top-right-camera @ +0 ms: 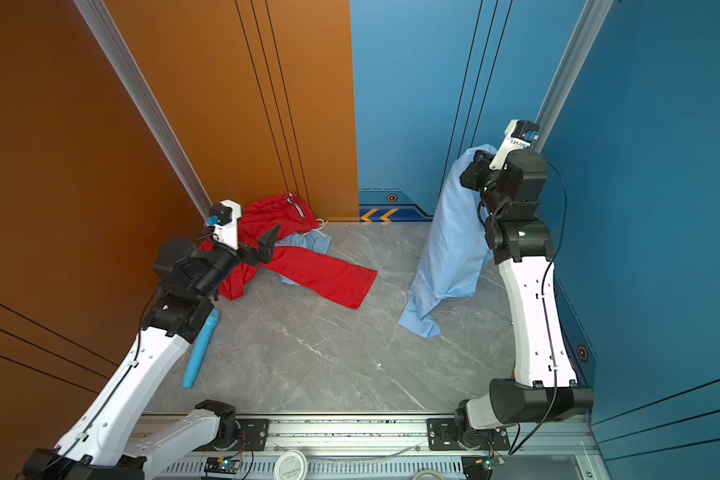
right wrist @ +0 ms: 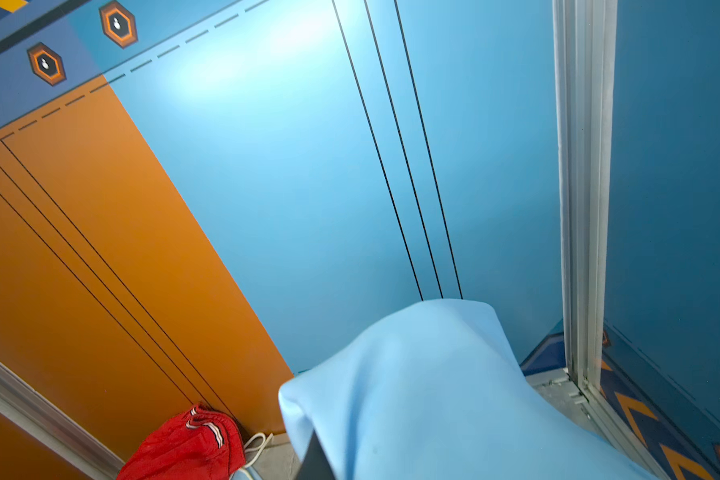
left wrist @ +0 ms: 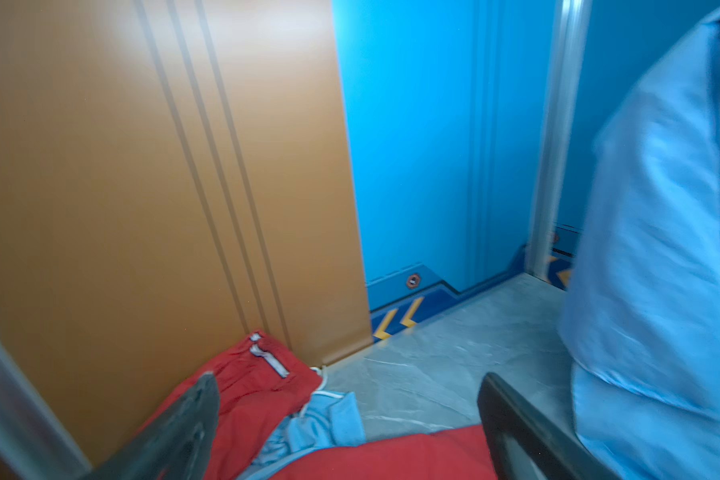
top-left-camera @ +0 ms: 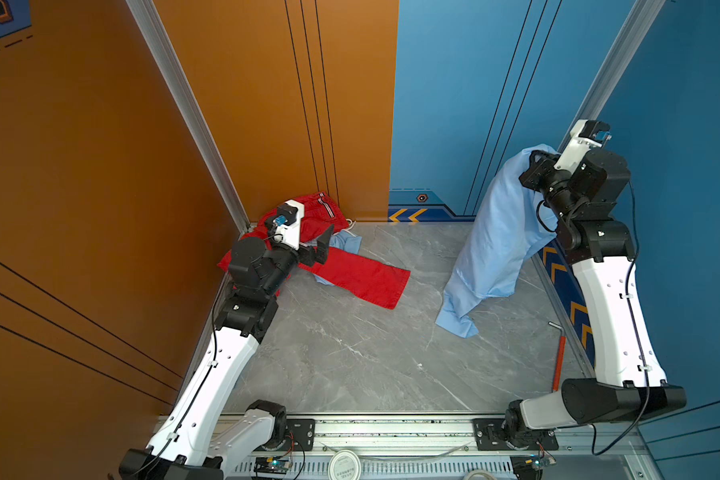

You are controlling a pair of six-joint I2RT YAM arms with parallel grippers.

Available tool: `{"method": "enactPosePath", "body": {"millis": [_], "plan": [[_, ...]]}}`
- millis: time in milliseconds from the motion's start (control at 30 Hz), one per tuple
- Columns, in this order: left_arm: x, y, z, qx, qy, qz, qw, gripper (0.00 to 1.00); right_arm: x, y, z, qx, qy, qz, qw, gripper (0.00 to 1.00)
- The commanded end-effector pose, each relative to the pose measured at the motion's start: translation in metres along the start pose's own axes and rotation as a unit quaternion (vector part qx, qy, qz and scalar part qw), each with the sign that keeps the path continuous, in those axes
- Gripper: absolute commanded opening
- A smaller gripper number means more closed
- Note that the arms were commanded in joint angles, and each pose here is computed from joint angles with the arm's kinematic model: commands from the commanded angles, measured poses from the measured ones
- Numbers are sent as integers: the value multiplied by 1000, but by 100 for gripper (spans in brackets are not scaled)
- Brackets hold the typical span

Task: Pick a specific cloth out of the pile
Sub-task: 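Grasp the blue shirt with the right gripper and lift it while the left gripper withdraws, then lower the blue shirt onto the table corner with the right gripper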

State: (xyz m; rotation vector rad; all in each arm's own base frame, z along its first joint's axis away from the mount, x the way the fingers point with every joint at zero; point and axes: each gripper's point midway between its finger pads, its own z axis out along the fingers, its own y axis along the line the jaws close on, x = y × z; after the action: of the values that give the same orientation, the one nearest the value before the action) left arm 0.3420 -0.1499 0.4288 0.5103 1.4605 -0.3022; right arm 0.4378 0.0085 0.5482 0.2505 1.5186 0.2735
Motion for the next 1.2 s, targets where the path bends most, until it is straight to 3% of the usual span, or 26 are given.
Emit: {"method": "enactPosePath", "body": {"millis": [0,100,167,300,400,500,600,767,900,1033,1167], "plan": [[41,-76,7,135,92,61,985,98,-21,9,13,-2,-31,-35,999,0],[84,-112,10,178,132,128,967,98,-36,27,24,-13,-47,-55,997,0],[99,-111,17,169,136,128,968,98,-29,47,30,-34,-34,-70,996,0],[98,-103,18,148,134,100,975,98,29,78,37,-58,15,-98,993,0],[112,-111,11,163,132,105,972,98,85,86,37,-72,30,-70,994,0],[123,-121,9,161,137,143,967,98,151,65,39,-54,61,-38,996,0],[128,-124,10,147,145,169,964,98,186,10,35,22,80,-42,996,0],[128,-127,11,146,142,167,965,98,183,-110,3,142,81,-31,986,0],[132,-130,15,151,148,161,964,98,167,-162,-21,211,88,-64,971,0],[135,-132,17,156,152,154,964,98,171,-160,-17,218,100,-94,966,0],[134,-133,17,157,152,149,964,98,225,-105,16,156,163,-149,963,0]]}}
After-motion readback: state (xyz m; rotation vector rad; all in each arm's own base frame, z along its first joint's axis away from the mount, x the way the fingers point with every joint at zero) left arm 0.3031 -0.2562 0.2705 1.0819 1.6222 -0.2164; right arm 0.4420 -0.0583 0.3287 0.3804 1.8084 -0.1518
